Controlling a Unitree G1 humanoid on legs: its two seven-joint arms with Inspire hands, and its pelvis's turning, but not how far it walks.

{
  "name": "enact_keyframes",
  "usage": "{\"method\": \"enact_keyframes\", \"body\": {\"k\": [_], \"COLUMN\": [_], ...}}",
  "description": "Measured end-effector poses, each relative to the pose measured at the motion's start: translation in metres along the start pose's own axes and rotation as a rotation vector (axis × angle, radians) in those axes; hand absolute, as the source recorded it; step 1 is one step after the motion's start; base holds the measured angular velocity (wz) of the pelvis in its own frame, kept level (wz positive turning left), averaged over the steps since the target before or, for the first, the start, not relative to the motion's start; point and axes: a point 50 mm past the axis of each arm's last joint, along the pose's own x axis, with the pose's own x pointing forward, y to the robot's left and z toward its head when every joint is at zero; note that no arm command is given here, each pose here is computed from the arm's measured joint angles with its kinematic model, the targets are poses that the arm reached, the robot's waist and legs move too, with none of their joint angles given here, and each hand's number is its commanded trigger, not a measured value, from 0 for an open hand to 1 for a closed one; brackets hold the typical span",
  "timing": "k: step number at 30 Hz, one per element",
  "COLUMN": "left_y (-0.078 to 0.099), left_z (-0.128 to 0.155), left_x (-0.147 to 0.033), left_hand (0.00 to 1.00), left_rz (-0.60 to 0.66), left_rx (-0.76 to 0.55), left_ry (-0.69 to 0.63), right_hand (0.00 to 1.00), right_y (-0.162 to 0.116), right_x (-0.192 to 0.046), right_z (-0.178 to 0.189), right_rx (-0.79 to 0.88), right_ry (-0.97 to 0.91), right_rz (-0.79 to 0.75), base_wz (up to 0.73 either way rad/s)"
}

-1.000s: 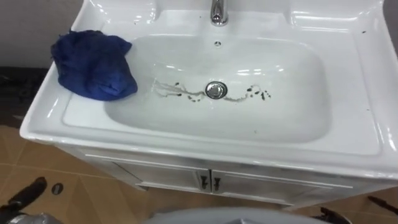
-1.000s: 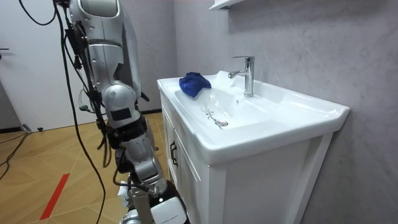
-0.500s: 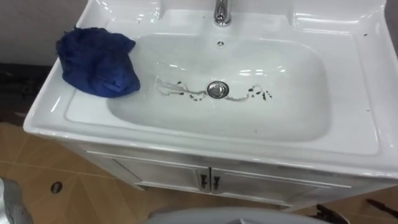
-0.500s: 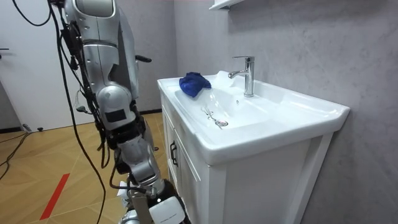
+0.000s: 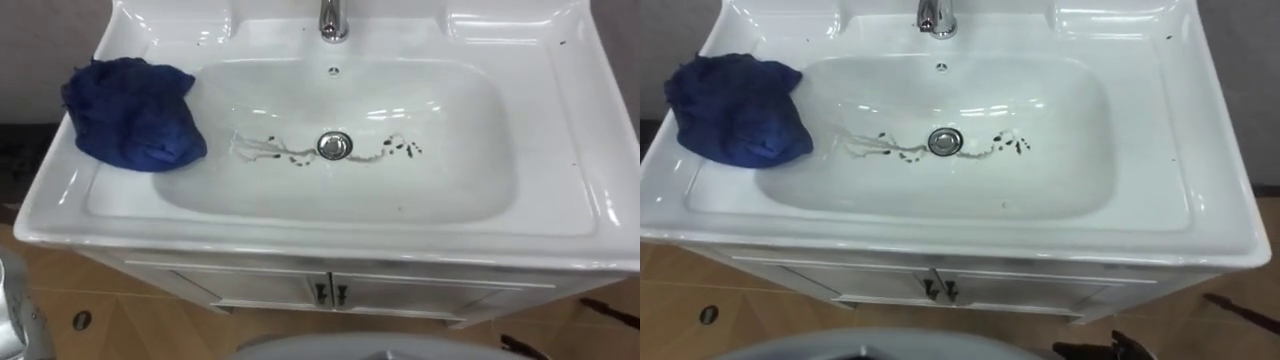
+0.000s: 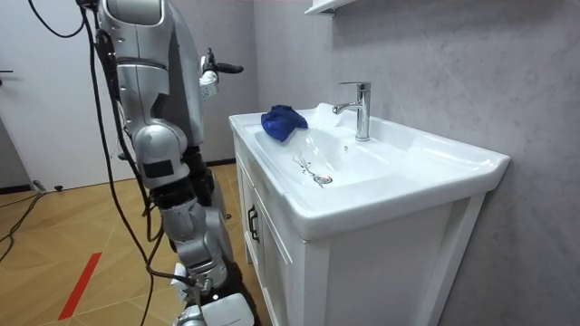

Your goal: Wipe basin

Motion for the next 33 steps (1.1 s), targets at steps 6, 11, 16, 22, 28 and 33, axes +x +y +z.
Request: {"method": "enact_keyframes", "body": {"k": [6,11,16,22,28,33], "left_y": [-0.015,-0.036,-0.05,-0.06,-0.063,-0.063], "left_z": [-0.003,-0.008,-0.011,-0.015,-0.031,-0.038], "left_x": [-0.01,-0.031,-0.047,-0.063,-0.08,-0.086], "left_hand": [0.0,0.0,0.0,0.0,0.0,0.0], "left_rz": [-0.127,-0.304,-0.454,-0.565,-0.646,-0.692], "left_rx": [0.008,0.057,0.099,0.149,0.239,0.378], "left_ry": [0.013,0.005,0.003,-0.003,0.014,-0.073], "right_hand": [0.0,0.0,0.0,0.0,0.0,0.0], "right_y": [-0.002,0.001,0.005,0.009,0.009,0.008], "right_x": [0.0,0.0,0.001,0.001,0.001,0.001], "right_z": [0.001,0.003,0.005,0.004,0.002,-0.002], "right_rx": [0.029,0.019,0.022,0.025,0.07,0.093], "right_ry": [-0.004,-0.013,-0.018,-0.014,0.004,0.009], "right_rz": [-0.006,0.003,0.013,0.033,0.022,0.016], "base_wz": [-0.09,-0.08,-0.07,-0.04,-0.04,-0.01]}}
